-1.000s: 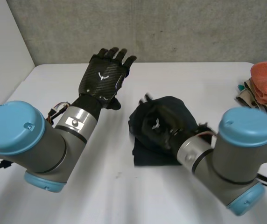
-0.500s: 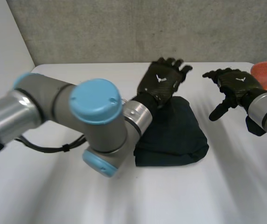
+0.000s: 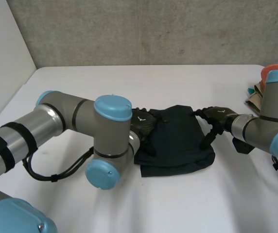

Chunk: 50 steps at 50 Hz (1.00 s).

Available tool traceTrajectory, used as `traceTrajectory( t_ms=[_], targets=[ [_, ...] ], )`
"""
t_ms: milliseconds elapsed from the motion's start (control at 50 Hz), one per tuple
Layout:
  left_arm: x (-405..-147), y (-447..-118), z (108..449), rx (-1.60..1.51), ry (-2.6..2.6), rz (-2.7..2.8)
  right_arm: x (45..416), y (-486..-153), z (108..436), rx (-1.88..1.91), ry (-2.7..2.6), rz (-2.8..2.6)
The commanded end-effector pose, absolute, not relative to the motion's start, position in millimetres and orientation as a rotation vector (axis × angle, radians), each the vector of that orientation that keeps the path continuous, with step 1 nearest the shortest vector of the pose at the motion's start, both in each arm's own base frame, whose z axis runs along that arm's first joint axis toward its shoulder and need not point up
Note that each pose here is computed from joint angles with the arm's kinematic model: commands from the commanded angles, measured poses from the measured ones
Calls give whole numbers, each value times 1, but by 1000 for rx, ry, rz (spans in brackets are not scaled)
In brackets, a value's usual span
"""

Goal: Fold the laundry.

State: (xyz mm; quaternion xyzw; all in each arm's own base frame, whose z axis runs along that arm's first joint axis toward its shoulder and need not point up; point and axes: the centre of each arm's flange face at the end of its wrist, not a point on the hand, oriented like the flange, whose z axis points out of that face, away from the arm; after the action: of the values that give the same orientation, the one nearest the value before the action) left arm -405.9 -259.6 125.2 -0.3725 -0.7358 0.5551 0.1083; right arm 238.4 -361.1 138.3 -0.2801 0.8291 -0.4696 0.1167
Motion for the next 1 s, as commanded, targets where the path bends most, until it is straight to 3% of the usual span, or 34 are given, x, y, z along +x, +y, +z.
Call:
traceTrajectory(
  t_ms=[20, 200, 300, 420, 560, 760, 1000],
  targets=[
    [-399, -267, 135, -1091, -2155, 1663, 232, -367, 158, -1051, 2483, -1576],
    [-397, -258, 221, -994, -1912, 1864, 254, -344, 210, -1110, 2301, -1822],
    [-393, -241, 261, -1009, -1725, 1896, 262, -300, 228, -1182, 2159, -1936],
    [-383, -224, 295, -1015, -1557, 1801, 264, -250, 210, -1230, 2091, -1922],
    [-373, -215, 307, -967, -1493, 1657, 269, -200, 159, -1284, 2033, -1864],
    [-371, -211, 296, -963, -1523, 1605, 277, -221, 114, -1170, 2026, -2036],
    [-372, -208, 288, -966, -1540, 1580, 297, -263, 101, -1125, 1983, -2111]
  ],
)
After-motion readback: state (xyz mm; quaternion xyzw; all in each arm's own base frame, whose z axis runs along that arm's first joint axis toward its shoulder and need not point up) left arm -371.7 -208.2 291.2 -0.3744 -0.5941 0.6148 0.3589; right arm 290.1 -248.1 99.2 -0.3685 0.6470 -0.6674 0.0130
